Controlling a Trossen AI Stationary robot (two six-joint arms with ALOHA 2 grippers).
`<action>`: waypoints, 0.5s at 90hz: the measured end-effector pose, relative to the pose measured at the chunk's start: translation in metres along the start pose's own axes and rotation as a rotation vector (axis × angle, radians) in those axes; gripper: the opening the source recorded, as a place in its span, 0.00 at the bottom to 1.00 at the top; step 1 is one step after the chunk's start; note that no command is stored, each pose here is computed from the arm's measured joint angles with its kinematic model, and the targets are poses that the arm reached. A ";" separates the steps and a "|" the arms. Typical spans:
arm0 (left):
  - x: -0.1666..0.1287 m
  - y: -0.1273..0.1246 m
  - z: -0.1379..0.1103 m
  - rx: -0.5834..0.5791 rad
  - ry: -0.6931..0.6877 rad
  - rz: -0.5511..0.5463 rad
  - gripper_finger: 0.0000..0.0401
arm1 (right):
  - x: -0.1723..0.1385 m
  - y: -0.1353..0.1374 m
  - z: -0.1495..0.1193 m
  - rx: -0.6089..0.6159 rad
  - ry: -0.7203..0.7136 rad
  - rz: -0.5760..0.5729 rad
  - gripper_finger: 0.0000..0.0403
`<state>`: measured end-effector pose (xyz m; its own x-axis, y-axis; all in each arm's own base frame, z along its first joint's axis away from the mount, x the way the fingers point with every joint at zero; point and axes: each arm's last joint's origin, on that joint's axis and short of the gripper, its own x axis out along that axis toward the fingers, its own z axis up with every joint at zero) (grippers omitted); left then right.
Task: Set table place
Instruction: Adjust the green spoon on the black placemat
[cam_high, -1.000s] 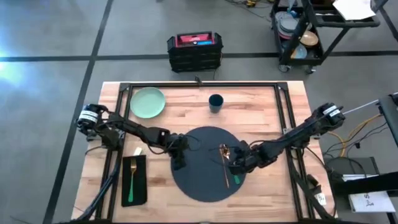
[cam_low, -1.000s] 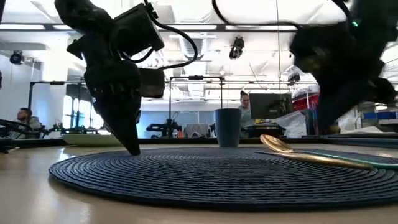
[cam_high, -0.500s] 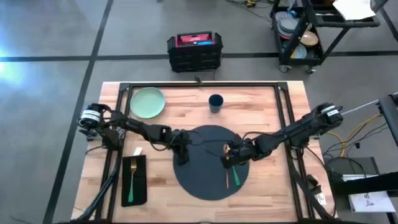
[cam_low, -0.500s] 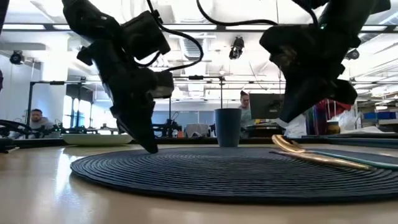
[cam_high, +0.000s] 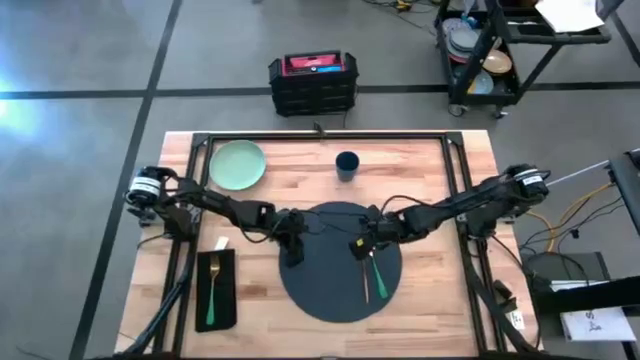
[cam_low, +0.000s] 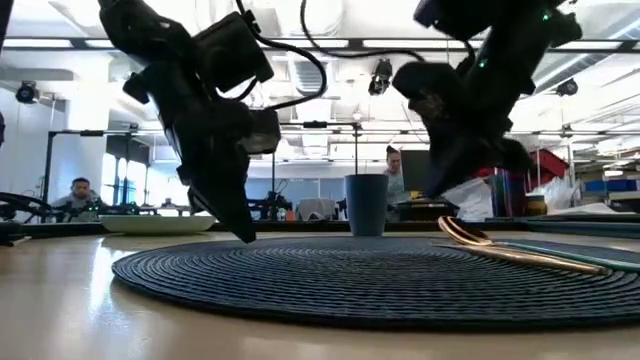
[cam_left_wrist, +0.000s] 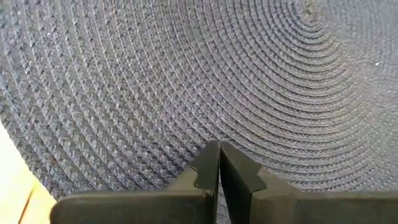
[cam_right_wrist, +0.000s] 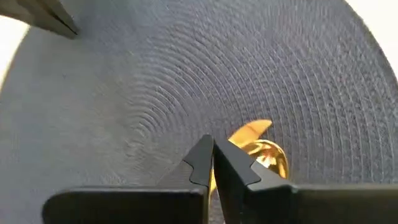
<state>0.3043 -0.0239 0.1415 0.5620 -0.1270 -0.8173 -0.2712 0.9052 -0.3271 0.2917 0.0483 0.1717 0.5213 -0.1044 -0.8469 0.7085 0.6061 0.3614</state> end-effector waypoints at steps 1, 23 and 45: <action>0.000 0.000 0.000 0.001 0.001 -0.004 0.00 | 0.001 0.000 0.000 -0.001 0.004 0.003 0.00; -0.007 -0.004 0.002 0.028 -0.009 -0.049 0.00 | 0.017 0.001 -0.004 -0.012 0.049 0.014 0.00; -0.016 -0.006 0.005 0.032 -0.033 -0.061 0.00 | 0.016 -0.002 -0.005 0.027 0.035 -0.029 0.00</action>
<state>0.3008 -0.0251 0.1590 0.6020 -0.1693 -0.7803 -0.2107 0.9089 -0.3598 0.2966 0.0496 0.1556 0.4837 -0.0932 -0.8703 0.7360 0.5815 0.3467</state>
